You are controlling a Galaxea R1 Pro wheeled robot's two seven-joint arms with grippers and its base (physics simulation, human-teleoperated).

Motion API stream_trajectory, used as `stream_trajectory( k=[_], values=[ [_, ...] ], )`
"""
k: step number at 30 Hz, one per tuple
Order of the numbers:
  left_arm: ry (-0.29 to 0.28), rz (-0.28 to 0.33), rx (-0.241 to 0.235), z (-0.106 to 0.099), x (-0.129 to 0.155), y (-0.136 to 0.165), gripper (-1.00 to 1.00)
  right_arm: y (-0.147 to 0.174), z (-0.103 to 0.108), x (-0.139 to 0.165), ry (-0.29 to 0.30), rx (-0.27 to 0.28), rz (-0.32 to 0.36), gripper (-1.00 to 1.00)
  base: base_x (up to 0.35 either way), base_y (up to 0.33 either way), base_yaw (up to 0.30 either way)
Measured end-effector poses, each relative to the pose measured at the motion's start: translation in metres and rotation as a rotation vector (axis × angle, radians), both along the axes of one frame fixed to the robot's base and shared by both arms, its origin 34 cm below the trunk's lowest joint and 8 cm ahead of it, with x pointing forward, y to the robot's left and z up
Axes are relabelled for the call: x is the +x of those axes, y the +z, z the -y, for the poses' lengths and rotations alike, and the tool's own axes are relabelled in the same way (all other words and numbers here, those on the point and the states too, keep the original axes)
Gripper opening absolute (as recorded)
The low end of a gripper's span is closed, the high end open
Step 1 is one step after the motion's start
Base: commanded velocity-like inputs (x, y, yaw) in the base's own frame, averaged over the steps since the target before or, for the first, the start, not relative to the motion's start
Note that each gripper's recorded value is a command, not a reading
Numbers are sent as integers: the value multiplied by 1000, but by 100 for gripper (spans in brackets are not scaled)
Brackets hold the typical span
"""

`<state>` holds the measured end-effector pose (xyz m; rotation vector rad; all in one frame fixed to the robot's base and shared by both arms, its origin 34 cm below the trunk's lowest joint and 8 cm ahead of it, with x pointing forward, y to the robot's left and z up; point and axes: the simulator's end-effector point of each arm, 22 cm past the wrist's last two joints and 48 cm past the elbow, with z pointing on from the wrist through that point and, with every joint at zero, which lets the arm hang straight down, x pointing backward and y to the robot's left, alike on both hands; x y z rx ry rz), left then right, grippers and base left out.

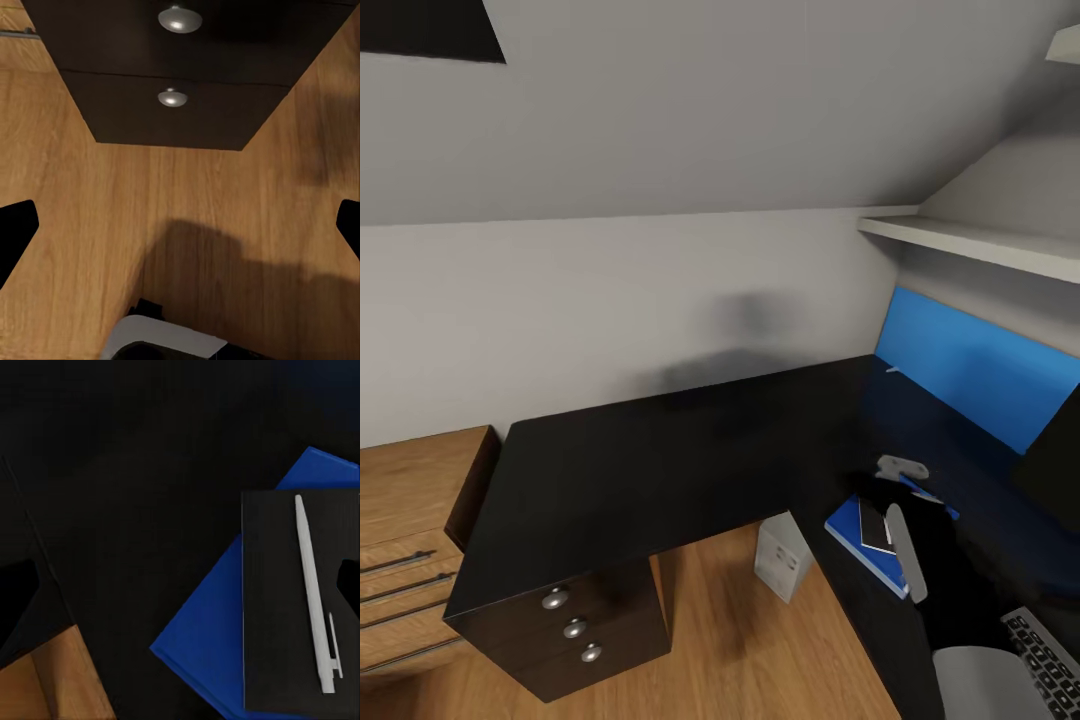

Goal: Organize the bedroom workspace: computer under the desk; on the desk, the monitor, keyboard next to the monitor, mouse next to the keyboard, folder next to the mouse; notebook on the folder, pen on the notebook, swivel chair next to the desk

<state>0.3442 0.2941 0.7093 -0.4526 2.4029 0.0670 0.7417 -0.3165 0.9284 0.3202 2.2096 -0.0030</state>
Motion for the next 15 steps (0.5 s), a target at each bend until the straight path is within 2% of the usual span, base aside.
stream_trajectory(
  k=[3,6,15],
  values=[
    [21,14,-4,1,3,4,100,-1,-9,-1,-1,9,3,100,0,0,0],
    [19,19,-1,-4,7,7,100,0,-15,3,5,29,-5,100,0,0,0],
    [11,60,4,-10,23,22,100,0,-11,2,1,21,-34,100,0,0,0]
  ],
)
